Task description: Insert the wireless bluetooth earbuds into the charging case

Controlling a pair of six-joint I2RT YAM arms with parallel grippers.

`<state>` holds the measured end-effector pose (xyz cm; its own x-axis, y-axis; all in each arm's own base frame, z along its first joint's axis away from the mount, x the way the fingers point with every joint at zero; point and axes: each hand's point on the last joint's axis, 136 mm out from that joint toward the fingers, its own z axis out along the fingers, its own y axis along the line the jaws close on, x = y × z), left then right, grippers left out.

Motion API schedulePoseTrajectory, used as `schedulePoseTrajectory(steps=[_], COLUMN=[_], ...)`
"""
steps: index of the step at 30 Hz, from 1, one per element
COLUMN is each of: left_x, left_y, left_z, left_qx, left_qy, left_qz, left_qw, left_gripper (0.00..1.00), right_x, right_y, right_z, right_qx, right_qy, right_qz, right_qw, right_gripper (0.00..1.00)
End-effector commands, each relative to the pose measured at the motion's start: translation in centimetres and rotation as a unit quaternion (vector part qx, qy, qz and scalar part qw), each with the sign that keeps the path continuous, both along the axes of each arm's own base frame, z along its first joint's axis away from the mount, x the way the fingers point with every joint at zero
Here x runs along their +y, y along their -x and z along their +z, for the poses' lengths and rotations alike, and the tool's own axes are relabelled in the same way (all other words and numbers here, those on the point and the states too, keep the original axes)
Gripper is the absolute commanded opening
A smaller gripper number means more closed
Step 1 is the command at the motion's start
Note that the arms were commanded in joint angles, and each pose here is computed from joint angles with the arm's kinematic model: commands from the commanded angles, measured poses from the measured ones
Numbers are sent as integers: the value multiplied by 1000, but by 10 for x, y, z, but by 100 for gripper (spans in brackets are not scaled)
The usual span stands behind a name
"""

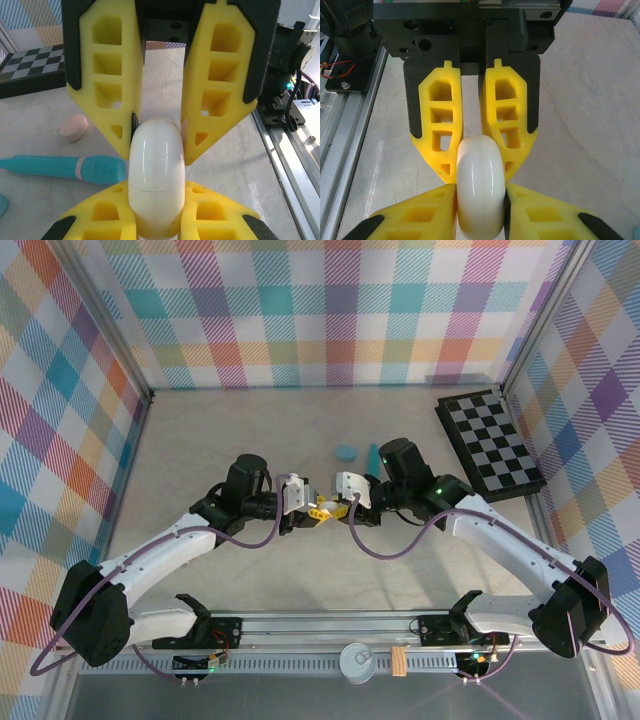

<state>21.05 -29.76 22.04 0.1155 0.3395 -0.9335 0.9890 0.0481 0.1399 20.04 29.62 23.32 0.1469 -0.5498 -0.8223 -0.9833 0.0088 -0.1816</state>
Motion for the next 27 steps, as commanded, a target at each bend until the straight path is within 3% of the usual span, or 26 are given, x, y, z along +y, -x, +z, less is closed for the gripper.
schedulePoseTrajectory(steps=[1,3,5,8,9,16,23,27], left_x=[-3,-2,-1,4,5,27,54,63], left_y=[-1,-5,-7,-15,-16,-31,-42,-43], left_z=[23,23,24,26,26,19,-17,-36], left_qx=[-27,-31,-38,-58,-64,-88,-64,-45], left_qy=[25,28,36,47,53,68,19,-14], left_qz=[-8,4,18,50,59,154,244,262], left_qw=[999,999,998,996,995,982,968,964], left_gripper=[0,7,26,69,100,100,100,100], right_x=[8,7,5,-1,-4,-8,6,17], right_y=[3,2,0,-10,-15,-47,-90,-113], right_z=[17,17,14,6,2,-28,-79,-106], right_qx=[-3,-3,-1,21,33,136,300,334], right_qy=[-27,-25,-25,-20,-20,-51,-36,-36], right_qz=[19,13,2,-39,-58,-187,-331,-370], right_qw=[999,1000,1000,999,998,972,894,866], right_gripper=[25,25,25,25,25,25,26,25])
